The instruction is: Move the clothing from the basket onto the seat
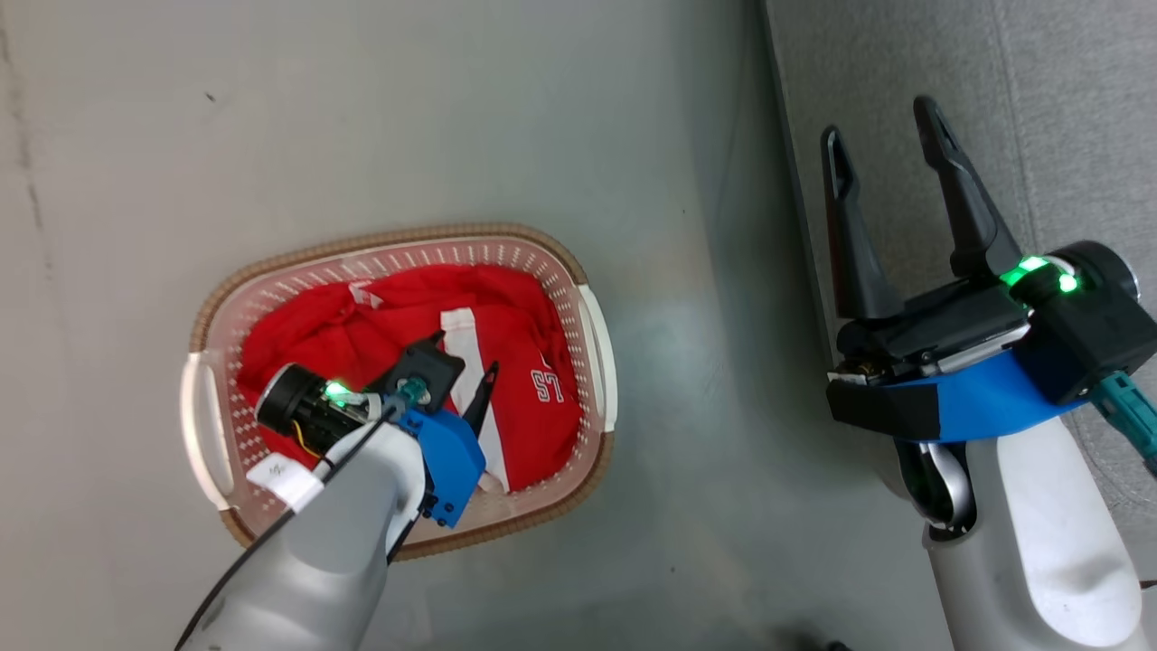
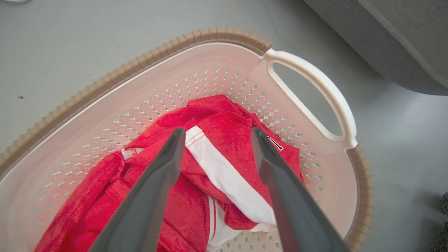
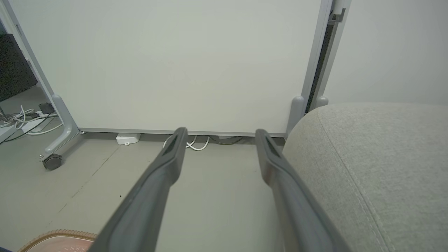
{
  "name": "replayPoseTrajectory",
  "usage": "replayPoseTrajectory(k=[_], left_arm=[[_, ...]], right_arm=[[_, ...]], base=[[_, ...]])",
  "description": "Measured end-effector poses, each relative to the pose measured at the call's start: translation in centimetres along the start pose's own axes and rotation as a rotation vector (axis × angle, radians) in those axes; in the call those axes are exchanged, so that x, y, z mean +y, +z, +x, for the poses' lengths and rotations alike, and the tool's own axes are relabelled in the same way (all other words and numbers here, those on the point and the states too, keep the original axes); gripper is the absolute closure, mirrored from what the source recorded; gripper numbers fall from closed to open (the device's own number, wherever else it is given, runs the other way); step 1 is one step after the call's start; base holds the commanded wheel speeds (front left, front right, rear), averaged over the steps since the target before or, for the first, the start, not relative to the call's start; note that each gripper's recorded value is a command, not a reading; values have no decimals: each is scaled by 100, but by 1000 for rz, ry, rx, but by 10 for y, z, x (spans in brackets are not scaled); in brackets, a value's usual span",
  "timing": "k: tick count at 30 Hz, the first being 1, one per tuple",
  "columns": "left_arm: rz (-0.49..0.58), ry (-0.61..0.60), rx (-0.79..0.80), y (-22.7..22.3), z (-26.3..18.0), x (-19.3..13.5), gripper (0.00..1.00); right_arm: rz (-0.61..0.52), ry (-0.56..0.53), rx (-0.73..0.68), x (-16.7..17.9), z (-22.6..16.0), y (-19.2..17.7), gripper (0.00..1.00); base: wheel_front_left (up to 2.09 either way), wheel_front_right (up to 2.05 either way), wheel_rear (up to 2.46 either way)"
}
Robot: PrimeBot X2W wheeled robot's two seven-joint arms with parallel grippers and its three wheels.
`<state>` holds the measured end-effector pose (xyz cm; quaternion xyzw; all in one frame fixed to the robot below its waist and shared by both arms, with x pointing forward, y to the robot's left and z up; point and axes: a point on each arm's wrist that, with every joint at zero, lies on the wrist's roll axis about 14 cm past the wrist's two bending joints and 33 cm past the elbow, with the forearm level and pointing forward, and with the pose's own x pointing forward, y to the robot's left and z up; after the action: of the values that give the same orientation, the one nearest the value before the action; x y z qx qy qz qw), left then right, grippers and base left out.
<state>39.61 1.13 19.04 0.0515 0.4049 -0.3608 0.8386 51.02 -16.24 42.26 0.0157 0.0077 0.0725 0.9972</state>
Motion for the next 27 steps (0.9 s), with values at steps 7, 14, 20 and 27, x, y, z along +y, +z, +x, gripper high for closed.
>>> replayPoseTrajectory(k=[7,14,20,27], left_arm=[[-134,-23,223,-52,20,-1,0],[-241,-64,389,-91,32,-8,0],[-379,-94,512,-113,35,-19,0],[-463,-149,559,-118,45,-29,0]], right_arm=[[-17,4,18,-4,12,-21,0],[-31,2,52,-8,16,-44,0],[-32,3,65,-10,18,-57,0],[-31,10,77,-9,21,-69,0]], base=[[0,0,0],[0,0,0],[0,0,0],[0,0,0]])
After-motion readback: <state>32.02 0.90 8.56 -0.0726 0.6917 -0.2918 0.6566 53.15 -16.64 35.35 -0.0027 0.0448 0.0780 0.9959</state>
